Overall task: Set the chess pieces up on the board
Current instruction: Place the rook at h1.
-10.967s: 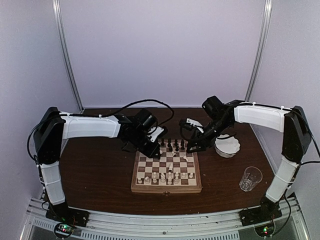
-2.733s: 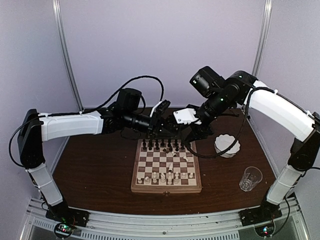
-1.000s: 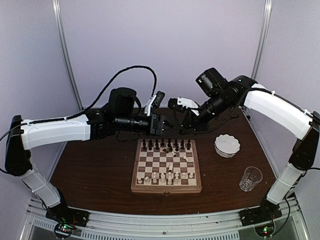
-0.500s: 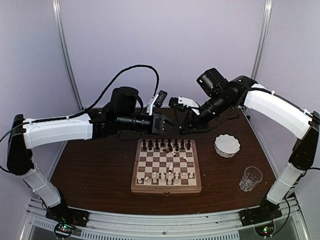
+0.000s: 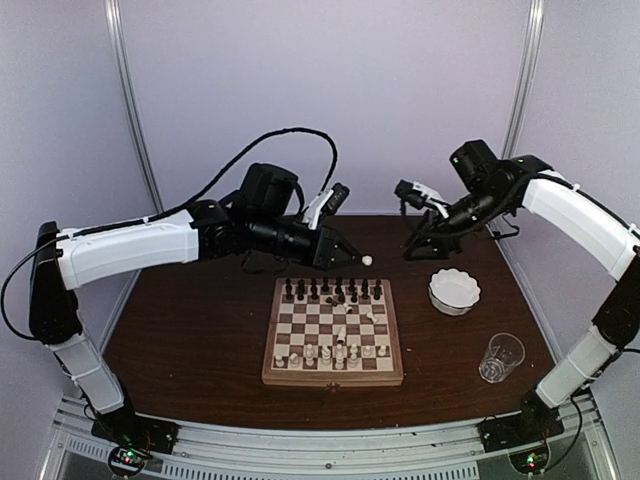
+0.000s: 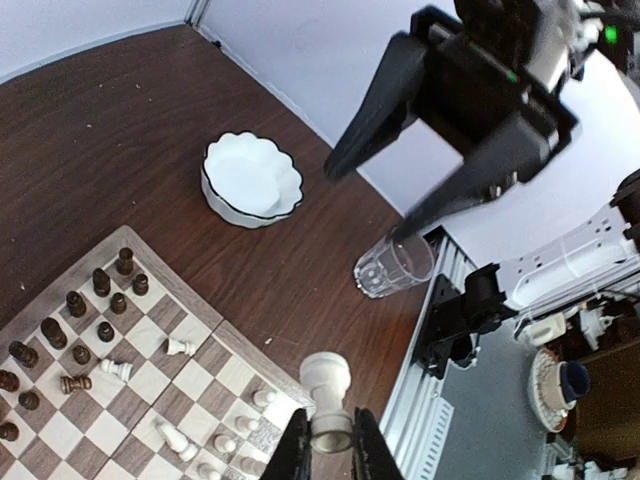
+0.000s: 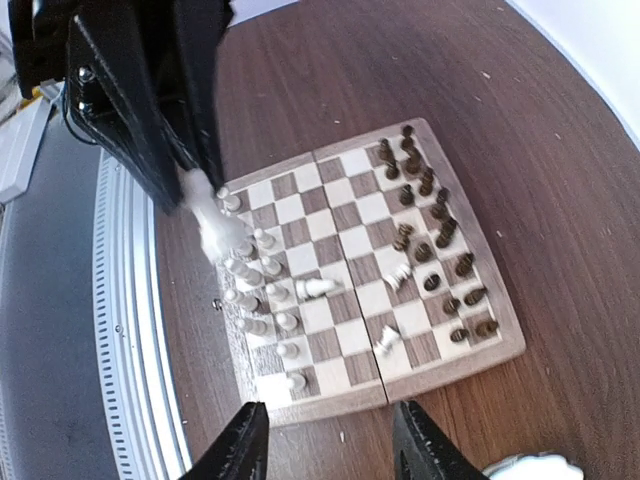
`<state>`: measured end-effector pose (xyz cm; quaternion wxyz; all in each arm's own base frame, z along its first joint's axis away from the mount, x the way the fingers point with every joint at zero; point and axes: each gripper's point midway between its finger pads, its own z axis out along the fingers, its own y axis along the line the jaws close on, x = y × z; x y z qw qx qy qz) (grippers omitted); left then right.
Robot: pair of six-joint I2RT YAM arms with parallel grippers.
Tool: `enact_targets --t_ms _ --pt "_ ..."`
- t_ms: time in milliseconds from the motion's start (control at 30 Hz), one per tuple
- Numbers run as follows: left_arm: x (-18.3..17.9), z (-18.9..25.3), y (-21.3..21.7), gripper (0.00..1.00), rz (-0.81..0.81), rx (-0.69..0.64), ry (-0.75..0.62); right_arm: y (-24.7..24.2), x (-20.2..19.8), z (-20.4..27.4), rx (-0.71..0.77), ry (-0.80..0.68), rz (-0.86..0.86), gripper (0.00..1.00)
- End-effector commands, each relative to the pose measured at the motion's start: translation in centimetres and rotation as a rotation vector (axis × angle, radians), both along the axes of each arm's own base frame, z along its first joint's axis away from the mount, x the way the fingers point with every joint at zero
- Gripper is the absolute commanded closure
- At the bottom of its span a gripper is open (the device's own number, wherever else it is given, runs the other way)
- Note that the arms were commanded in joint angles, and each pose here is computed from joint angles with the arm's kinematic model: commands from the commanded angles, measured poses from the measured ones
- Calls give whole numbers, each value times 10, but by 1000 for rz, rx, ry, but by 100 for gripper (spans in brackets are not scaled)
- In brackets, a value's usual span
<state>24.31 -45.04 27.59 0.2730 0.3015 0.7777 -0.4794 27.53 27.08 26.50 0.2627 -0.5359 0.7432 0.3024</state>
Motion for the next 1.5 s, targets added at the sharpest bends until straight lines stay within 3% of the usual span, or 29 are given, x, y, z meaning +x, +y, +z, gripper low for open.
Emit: enact_targets --t_ms 0,233,600,933,1467 --pt "-18 -33 -8 92 -103 221 -70 -57 -13 13 104 61 -91 54" --pt "-56 -81 -46 93 -311 457 -142 -129 12 -22 128 32 -418 52" --pt "-71 -146 -68 93 -412 715 -221 -138 8 -38 110 -18 -452 46" --pt "-73 -177 -68 93 -424 825 -274 -136 7 -41 116 -6 -440 45" --pt "-75 -201 -70 92 -452 856 -260 -135 8 -44 118 6 -431 45"
